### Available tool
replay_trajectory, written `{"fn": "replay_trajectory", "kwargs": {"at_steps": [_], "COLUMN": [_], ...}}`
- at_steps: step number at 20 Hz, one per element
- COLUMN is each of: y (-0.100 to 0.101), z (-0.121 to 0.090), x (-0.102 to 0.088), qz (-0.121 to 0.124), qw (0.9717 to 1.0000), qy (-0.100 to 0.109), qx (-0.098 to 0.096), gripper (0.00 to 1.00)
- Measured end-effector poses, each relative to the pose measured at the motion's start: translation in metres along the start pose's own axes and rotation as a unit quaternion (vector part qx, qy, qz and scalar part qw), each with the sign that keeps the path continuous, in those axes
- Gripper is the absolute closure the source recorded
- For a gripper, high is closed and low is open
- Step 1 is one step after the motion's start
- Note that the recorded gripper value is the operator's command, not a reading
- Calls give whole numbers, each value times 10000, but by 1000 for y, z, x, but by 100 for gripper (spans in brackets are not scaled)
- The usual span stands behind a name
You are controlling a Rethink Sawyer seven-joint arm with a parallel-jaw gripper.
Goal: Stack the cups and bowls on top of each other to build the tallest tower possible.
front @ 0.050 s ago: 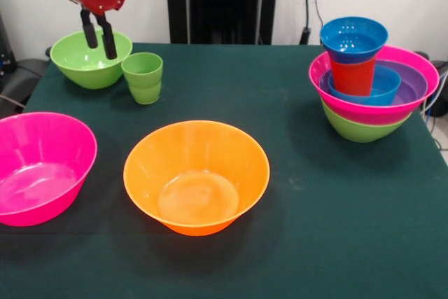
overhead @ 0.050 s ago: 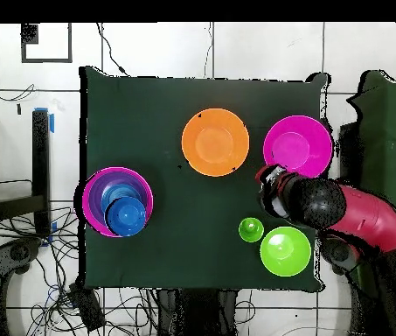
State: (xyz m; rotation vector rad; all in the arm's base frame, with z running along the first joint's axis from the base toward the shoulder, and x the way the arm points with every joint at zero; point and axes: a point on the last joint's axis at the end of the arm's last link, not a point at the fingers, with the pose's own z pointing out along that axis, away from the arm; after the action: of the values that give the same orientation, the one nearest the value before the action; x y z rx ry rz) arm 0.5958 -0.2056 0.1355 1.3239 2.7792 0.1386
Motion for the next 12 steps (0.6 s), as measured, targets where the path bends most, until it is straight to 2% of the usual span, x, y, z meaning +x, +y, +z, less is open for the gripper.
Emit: {"fn": "replay_trajectory", "kwargs": {"at_steps": [4, 12], "y": [-7, -26], "z": [0, 13], "x": [-3, -5], "qz": [138, 349], "qw": [9999, 9992], "qy": [28, 168], "qx": [8, 76], "gripper": [0, 0]}}
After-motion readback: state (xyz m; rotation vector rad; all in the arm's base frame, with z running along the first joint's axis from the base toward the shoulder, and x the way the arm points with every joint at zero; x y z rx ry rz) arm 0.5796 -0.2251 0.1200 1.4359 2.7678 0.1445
